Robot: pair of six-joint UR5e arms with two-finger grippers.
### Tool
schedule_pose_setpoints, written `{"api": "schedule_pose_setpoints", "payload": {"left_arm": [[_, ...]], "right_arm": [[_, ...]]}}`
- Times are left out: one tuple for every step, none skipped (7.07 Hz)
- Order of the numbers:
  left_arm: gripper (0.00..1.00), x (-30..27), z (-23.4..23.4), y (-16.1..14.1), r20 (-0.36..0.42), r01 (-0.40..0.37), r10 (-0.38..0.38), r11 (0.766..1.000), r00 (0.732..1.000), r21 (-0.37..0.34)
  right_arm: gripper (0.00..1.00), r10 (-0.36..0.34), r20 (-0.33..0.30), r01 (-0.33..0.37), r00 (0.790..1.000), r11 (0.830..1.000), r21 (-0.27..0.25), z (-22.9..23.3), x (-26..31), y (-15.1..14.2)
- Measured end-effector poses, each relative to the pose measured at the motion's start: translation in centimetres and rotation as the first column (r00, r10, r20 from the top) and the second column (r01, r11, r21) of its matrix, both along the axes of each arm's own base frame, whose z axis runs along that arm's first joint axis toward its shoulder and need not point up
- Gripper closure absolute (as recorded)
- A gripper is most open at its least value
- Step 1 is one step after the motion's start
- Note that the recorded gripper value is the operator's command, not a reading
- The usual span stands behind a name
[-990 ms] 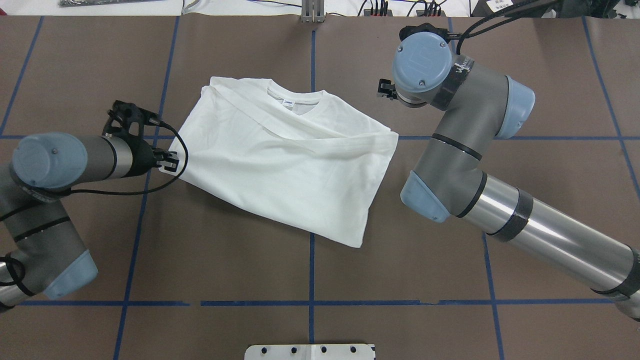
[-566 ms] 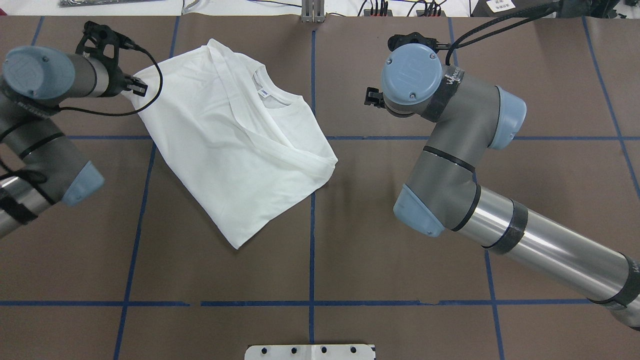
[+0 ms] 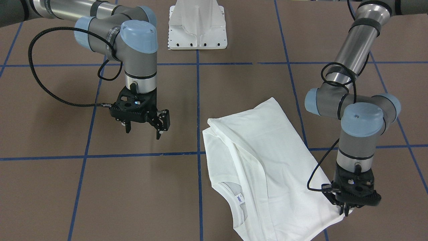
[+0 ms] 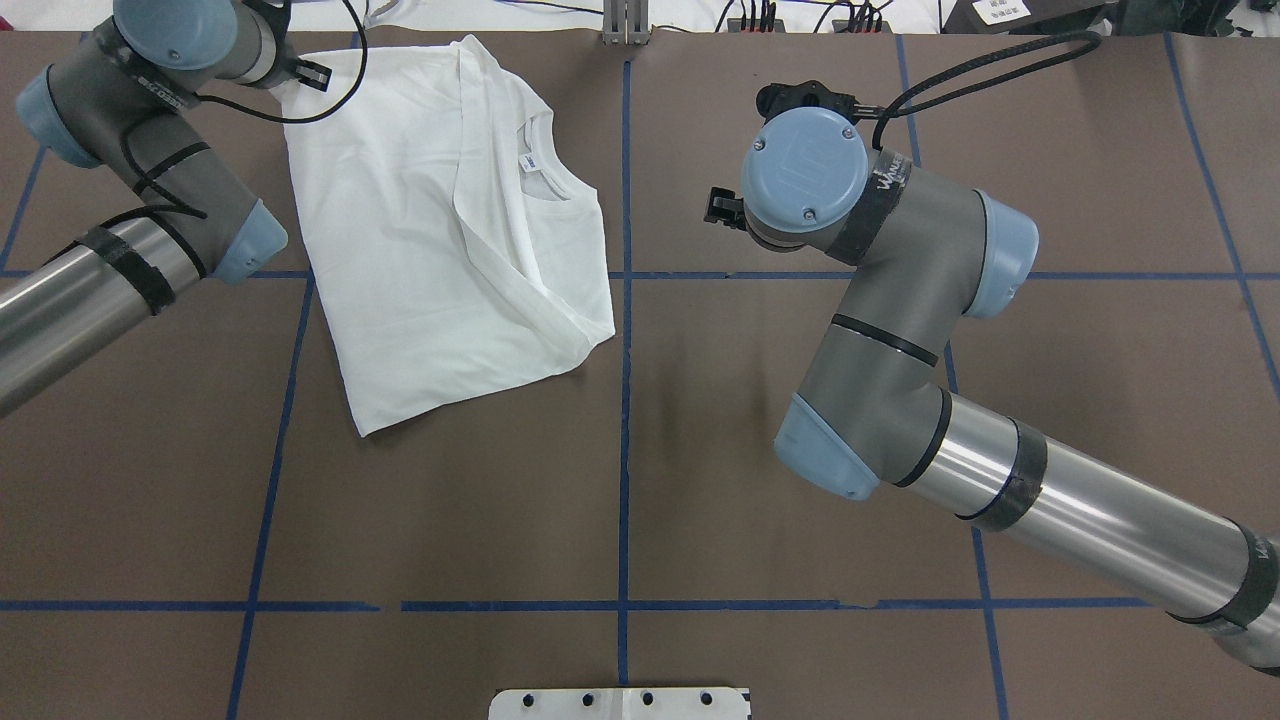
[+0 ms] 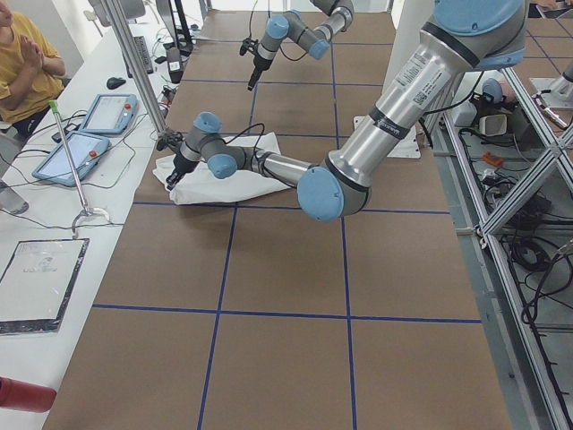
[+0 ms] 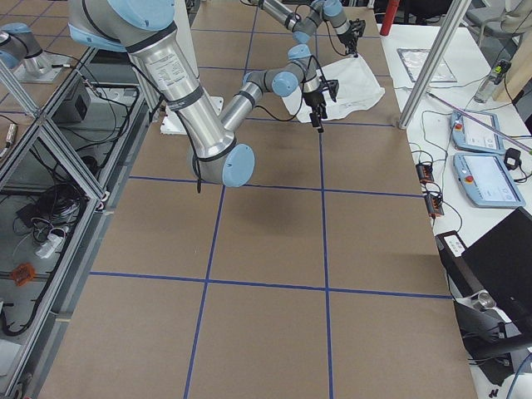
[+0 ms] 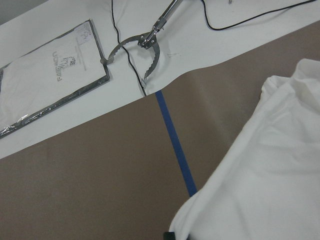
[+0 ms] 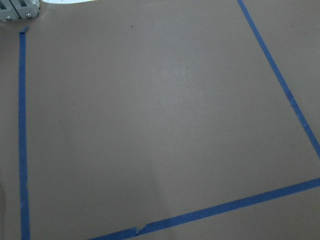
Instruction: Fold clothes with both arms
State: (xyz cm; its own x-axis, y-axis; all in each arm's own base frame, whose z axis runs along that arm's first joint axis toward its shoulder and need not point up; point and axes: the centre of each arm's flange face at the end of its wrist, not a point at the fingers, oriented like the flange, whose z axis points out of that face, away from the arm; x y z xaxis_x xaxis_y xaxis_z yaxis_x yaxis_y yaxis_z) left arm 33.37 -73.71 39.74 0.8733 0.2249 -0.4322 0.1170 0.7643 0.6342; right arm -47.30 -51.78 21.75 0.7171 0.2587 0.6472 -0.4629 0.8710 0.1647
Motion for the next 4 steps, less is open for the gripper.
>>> {"api": "schedule_pose_setpoints", "payload": {"left_arm": [[0.0,-0.9,-0.5,0.3,-0.038,-0.027,0.027,1.0,0.999,0.015],[0.0,-1.8,-0.3,1.3,-0.081,-0.069,0.07,0.997,0.994,0.015],[0.0,-2.8,0.1,3.0,-0.107,-0.093,0.095,0.995,0.99,0.022],[0.0,-3.7,0.5,4.4,-0.121,-0.101,0.104,0.994,0.987,0.029]], "right_arm": [[0.0,0.029,0.03,-0.028,0.999,0.999,-0.02,-1.1,-0.9,0.3],[0.01,0.079,0.07,-0.075,0.994,0.995,-0.058,-2.5,-2.6,0.4],[0.02,0.148,0.12,-0.136,0.982,0.986,-0.1,-3.7,-5.6,-0.1],[0.02,0.217,0.162,-0.2,0.963,0.973,-0.117,-4.3,-9.5,-1.3]]}}
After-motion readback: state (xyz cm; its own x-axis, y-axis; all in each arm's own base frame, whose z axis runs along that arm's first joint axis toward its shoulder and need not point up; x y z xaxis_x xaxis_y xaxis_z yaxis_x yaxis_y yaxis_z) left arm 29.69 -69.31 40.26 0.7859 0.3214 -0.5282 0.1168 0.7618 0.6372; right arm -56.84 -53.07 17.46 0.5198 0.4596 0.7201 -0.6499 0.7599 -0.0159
